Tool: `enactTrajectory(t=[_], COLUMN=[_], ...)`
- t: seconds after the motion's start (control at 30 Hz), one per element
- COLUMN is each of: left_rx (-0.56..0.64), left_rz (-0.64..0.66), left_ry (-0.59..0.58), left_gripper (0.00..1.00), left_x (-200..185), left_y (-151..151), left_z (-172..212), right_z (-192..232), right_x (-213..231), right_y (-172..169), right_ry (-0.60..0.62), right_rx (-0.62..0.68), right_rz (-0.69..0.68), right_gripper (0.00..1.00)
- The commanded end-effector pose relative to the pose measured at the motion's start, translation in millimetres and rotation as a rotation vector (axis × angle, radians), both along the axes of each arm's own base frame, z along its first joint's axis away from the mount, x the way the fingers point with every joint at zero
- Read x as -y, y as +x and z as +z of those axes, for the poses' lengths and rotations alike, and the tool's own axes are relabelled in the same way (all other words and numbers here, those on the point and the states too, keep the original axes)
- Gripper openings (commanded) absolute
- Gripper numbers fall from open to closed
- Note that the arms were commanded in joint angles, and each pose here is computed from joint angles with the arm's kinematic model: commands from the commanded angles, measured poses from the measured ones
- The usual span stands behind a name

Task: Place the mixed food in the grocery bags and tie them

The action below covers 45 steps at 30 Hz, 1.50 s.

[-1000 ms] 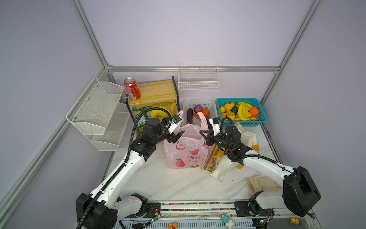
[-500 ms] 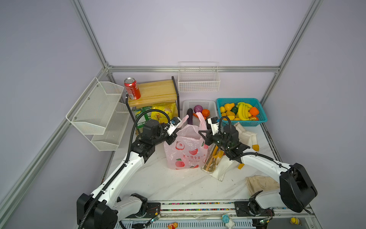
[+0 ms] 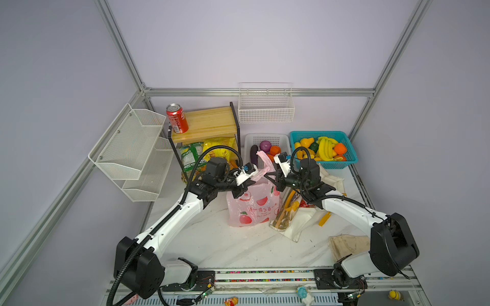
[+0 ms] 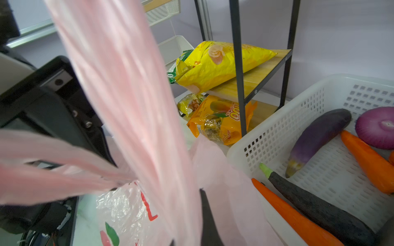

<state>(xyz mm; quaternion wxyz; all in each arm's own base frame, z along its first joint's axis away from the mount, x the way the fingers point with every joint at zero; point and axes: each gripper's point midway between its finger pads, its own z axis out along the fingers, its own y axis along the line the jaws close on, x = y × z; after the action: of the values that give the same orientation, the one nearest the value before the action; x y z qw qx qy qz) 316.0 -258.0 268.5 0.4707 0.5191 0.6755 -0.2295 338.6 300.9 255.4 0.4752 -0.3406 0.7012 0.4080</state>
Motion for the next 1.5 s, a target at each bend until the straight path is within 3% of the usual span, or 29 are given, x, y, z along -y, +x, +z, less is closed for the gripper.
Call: enactTrajectory(t=[0.0, 0.47, 0.97, 1.2, 1.47], left_rx=[0.109, 0.098, 0.128, 0.131, 0.129], left_rz=[-0.046, -0.074, -0.075, -0.071, -0.066], left_ry=[0.001, 0.079, 0.11, 0.115, 0.121], left_gripper=[0.0, 0.0, 0.0, 0.0, 0.0], left_x=[8, 19, 23, 22, 21], left_y=[6, 20, 21, 21, 21], left_z=[42, 30, 35, 35, 33], right_z=[7, 13, 19, 22, 30], right_x=[-3, 4, 3, 0, -11], right_y=[-8, -18, -16, -9, -5], right_ry=[-0.011, 0.0, 0.006, 0.001, 0.033], right_rx=[0.07, 0.123, 0.152, 0.184, 0.216], right_rz=[0.084, 0.152, 0.166, 0.178, 0.247], right_gripper=[0.05, 0.34, 0.43, 0.77, 0.83])
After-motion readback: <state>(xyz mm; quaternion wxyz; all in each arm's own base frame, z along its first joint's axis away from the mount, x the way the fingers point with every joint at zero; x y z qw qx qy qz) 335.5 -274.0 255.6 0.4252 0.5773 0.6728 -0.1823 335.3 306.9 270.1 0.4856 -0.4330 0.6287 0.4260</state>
